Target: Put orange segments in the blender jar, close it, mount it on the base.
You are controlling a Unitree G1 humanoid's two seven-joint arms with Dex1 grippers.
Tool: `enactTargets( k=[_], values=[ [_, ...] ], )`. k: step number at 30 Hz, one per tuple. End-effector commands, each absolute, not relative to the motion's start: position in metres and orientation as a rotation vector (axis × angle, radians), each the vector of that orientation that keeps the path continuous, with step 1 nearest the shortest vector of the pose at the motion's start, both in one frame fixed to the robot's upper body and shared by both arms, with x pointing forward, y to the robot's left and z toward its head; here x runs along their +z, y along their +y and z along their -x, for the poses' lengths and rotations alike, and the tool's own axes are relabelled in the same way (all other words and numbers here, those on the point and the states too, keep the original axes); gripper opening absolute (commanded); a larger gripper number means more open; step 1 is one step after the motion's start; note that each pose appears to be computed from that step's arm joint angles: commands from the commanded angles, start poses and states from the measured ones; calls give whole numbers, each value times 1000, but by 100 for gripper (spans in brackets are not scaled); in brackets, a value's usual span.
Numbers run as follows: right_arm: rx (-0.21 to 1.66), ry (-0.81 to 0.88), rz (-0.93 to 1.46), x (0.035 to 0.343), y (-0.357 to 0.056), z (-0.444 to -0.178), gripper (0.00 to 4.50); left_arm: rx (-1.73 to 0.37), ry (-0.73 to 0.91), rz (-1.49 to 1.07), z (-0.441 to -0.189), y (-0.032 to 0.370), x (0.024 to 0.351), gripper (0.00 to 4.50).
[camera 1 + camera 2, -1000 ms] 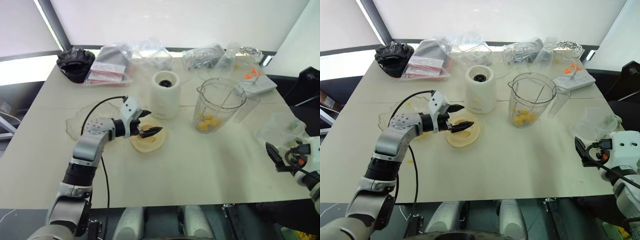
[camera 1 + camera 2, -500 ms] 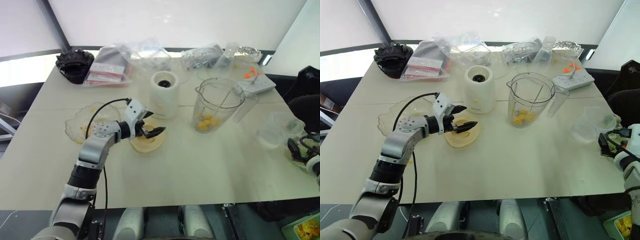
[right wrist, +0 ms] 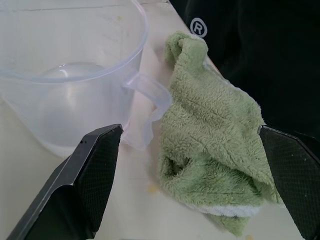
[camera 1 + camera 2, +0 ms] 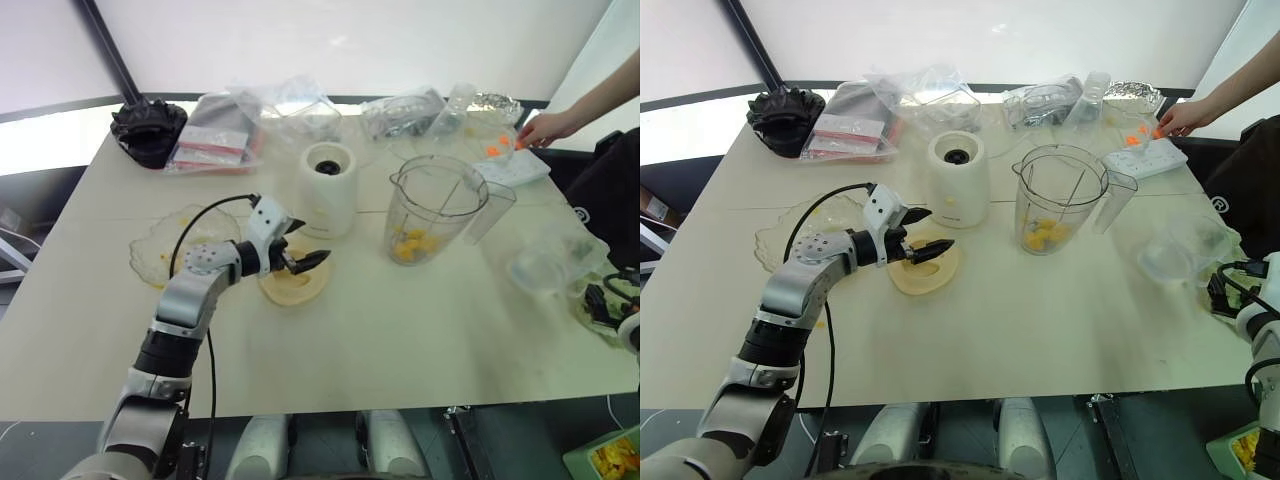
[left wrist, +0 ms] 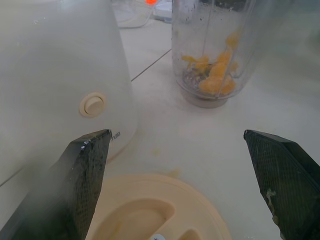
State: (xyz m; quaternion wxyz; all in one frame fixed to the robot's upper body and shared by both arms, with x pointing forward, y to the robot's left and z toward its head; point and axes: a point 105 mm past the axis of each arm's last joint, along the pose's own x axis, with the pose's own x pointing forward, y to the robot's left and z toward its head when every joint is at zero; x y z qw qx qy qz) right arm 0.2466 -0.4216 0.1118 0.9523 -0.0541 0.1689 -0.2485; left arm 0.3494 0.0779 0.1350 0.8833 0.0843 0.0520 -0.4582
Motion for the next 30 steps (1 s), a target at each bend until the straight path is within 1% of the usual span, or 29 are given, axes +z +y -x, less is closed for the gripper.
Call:
enactTargets(
  k=[1, 7, 15, 25, 30],
  values=[
    [-541, 285, 132, 128, -432, -249, 450, -957, 50, -192, -350, 76, 151, 443],
    [-557, 283, 113, 125, -439, -254, 450, -970, 49, -182, -346, 77, 152, 443],
    [-561, 286, 112, 120, -442, -262, 450, -1073, 35, -129, -330, 73, 163, 443],
    [-564, 293, 98, 108, -443, -277, 450, -1044, 26, -144, -334, 77, 166, 443],
    [-595, 282, 128, 109, -449, -281, 450, -1036, 27, -152, -333, 78, 165, 443]
  ],
)
